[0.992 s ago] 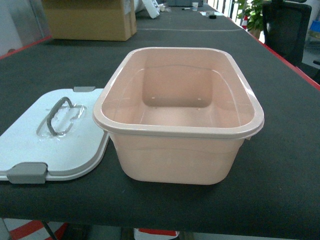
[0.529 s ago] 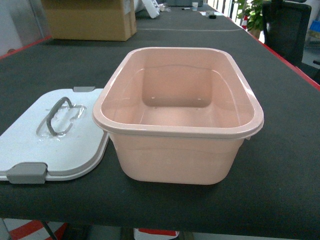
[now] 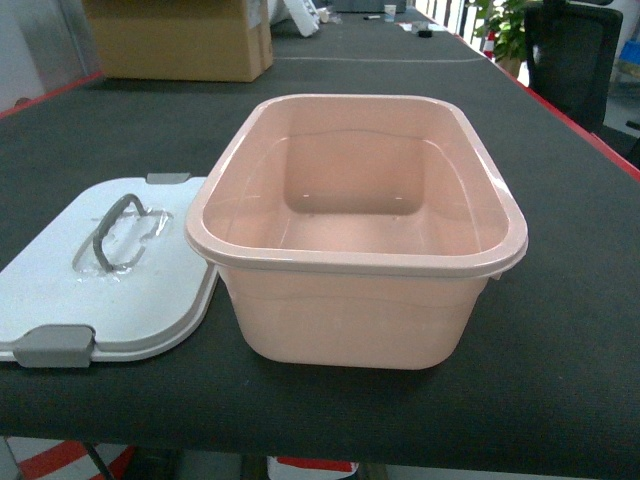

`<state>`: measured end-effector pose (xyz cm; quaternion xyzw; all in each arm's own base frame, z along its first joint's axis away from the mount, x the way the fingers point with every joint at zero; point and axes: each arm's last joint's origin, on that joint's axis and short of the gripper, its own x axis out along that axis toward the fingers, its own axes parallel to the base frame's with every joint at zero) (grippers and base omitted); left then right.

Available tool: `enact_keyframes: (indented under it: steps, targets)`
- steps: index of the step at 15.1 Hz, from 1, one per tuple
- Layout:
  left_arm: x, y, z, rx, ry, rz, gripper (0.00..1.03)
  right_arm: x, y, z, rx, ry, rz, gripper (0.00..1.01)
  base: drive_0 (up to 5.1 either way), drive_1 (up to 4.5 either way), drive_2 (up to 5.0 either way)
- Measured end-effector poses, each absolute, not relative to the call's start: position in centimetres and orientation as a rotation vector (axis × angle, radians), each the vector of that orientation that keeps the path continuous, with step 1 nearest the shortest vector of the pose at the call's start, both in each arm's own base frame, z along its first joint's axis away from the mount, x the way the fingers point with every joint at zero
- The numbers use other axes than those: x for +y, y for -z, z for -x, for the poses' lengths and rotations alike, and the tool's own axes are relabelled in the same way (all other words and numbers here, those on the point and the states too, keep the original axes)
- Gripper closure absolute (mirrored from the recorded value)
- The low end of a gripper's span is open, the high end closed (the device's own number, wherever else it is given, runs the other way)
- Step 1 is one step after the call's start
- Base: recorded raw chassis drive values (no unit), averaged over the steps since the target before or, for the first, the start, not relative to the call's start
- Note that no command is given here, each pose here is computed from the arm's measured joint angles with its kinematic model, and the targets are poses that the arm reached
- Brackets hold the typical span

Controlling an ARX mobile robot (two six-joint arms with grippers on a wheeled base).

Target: Pick capacitor and pack into box

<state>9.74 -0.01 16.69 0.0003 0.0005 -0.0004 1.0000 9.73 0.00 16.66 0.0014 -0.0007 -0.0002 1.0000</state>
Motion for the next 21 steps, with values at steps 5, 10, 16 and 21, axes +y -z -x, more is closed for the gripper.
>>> enact_keyframes:
  steps: [5, 10, 16, 21]
  targets:
    - [-0.5, -17.8, -10.4, -0.098, -0.094, -0.013, 0.59, 0.0, -16.7, -9.7, -0.001, 0.0, -0.002, 0.03, 0.0, 0.0, 0.0]
    - [-2.2, -19.4, -15.4, -0.125, -0.067, -0.002, 0.59, 0.0, -16.7, -9.7, -0.002, 0.0, -0.002, 0.03, 0.0, 0.0, 0.0]
    - [-11.4, -21.4, -32.5, 0.022, 0.139, 0.065, 0.59, 0.0, -16.7, -9.7, -0.001, 0.0, -0.002, 0.03, 0.0, 0.0, 0.0]
    - [-19.2, -21.5, -37.7, 0.11, 0.266, 0.119, 0.55, 0.0, -16.7, -9.7, -0.002, 0.0, -0.002, 0.03, 0.0, 0.0, 0.0]
